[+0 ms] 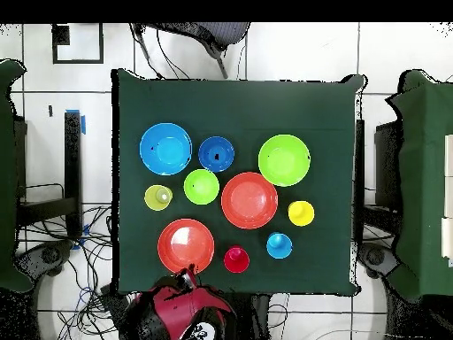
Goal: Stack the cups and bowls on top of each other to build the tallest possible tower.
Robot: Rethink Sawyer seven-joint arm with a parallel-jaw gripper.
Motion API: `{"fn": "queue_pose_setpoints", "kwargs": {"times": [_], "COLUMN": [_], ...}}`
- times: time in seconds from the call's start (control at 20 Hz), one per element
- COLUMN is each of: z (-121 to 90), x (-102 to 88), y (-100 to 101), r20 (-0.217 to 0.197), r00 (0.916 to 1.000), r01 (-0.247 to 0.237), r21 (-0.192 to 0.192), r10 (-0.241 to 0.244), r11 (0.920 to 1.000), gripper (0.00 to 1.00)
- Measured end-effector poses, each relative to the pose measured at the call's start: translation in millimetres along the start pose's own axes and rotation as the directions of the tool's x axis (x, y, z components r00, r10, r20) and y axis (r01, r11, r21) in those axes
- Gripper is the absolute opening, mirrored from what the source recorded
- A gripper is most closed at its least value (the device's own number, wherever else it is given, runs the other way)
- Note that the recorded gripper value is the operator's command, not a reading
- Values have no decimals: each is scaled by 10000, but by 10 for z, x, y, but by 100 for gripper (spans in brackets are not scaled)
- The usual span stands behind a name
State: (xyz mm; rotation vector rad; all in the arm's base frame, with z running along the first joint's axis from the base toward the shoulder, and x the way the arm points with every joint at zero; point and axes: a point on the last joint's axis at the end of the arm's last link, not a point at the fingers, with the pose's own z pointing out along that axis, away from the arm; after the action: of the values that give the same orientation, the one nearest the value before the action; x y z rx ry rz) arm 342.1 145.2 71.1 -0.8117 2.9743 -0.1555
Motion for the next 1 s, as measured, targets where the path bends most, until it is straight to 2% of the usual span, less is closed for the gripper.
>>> {"fn": "queue_pose_setpoints", "kwargs": {"times": [0.4, 0.85, 1.0], "z": [-48, -258, -282], "x": [34, 139, 154], "y": [-81, -397, -442], "r20": [112, 501, 557], "r00": [9999, 9979, 9974], "r01": [81, -432, -474], "r21": [68, 330, 375], "r10": [-82, 415, 453], "r11": [9999, 9985, 9982], "gripper": [100, 100, 100]}}
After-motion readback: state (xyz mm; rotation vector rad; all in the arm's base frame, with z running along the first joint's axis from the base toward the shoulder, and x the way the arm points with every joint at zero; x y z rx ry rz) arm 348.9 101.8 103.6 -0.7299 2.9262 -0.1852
